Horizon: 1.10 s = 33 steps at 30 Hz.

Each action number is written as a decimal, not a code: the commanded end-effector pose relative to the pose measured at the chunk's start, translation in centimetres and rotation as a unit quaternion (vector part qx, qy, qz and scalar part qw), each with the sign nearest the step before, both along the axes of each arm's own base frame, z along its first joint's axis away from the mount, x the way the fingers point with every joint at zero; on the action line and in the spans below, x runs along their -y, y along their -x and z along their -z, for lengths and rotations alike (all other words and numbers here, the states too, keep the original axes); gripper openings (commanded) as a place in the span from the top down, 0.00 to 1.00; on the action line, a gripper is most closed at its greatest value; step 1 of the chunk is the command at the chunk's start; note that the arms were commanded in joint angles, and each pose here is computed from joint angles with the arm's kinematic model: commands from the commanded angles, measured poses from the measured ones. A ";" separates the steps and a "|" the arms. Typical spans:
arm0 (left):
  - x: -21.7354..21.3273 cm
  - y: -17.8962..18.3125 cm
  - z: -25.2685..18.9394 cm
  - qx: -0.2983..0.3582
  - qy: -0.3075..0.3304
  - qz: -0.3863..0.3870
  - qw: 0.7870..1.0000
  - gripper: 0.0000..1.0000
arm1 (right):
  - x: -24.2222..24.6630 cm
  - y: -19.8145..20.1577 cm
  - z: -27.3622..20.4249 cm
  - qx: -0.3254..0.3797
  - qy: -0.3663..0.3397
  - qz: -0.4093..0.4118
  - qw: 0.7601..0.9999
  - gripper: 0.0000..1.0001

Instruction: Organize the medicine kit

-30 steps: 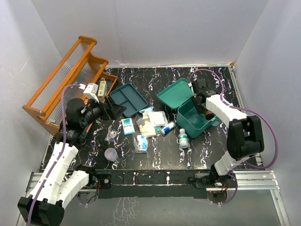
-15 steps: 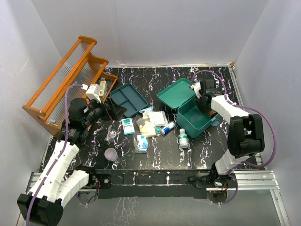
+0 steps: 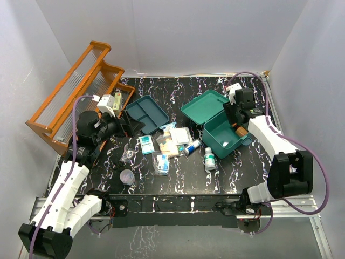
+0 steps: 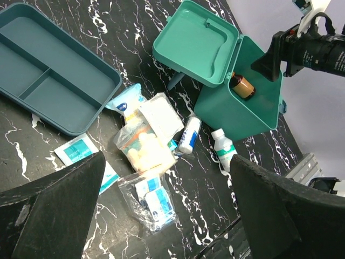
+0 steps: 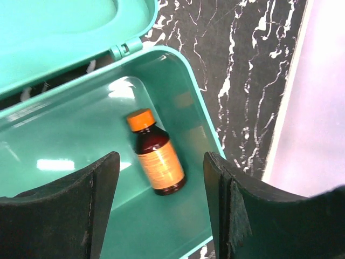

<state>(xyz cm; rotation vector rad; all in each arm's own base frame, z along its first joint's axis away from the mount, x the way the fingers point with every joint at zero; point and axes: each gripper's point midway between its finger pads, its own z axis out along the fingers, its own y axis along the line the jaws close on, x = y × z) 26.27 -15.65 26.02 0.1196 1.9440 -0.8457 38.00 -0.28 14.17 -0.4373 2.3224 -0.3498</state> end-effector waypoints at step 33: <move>0.5 -1.3 2.8 -0.008 -0.019 0.015 1.000 0.01 | -1.6 2.8 1.9 0.063 -0.286 0.403 0.867 0.52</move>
